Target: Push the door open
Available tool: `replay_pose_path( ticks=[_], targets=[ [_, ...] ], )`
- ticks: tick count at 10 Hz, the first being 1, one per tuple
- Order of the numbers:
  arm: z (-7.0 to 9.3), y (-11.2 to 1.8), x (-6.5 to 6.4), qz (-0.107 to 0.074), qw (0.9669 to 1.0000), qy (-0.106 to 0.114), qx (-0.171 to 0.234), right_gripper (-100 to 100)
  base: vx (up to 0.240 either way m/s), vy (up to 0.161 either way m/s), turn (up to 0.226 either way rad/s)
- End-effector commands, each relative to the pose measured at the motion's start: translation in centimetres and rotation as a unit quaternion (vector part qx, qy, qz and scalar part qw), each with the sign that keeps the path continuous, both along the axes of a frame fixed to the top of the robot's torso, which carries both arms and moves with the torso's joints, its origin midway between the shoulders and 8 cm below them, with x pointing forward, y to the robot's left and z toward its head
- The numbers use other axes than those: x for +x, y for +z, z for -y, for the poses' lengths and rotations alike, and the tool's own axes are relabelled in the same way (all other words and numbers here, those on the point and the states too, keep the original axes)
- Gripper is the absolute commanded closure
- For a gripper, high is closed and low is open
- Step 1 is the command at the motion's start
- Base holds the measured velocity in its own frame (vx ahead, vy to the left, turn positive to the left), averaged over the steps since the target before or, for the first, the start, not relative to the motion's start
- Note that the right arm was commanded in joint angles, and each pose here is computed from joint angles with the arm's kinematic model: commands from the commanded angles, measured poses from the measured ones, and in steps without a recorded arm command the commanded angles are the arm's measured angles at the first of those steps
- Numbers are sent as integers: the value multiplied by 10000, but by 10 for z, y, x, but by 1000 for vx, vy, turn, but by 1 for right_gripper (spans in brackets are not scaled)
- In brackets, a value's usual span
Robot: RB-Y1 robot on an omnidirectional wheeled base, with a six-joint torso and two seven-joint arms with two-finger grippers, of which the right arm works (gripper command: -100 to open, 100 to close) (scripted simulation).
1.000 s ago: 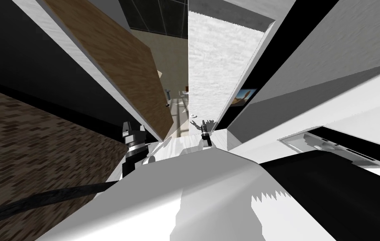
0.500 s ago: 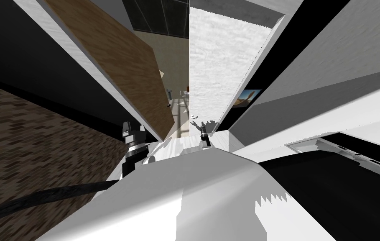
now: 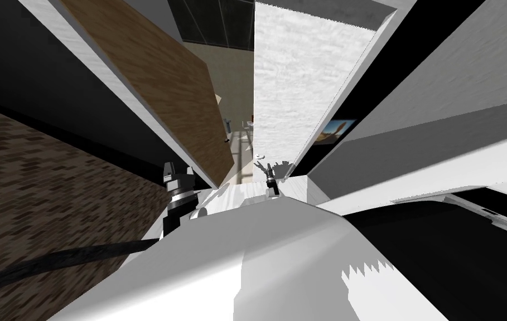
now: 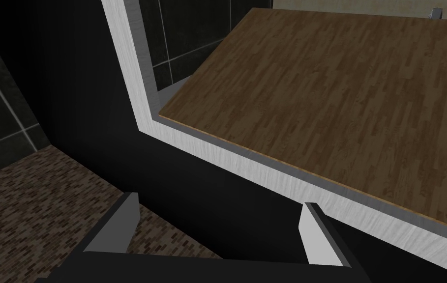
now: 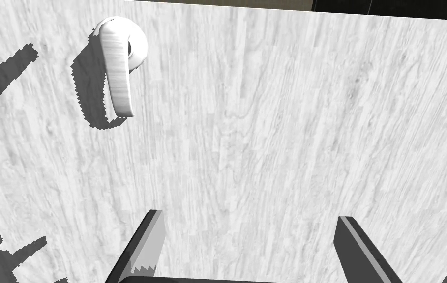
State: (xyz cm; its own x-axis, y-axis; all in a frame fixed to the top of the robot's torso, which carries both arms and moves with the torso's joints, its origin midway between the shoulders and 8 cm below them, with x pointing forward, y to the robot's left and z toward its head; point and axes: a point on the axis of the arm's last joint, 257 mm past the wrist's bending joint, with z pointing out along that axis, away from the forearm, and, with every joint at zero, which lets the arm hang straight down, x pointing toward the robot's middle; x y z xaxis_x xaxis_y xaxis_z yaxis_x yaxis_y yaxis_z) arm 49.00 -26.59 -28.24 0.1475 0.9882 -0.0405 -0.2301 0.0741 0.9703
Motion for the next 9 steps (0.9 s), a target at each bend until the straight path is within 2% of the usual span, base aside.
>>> replay_pose_path(
  ticks=[1,4,7,9],
  targets=[
    [0,-8,0,-74,10000,-7,15,-100,40,-28,41],
    [-7,-32,3,-300,9995,-27,109,-100,64,-57,80],
    [-11,-46,5,-438,9989,-39,165,-100,57,-45,56],
    [-16,-64,3,-634,9977,-50,212,-100,72,-68,74]
  ],
)
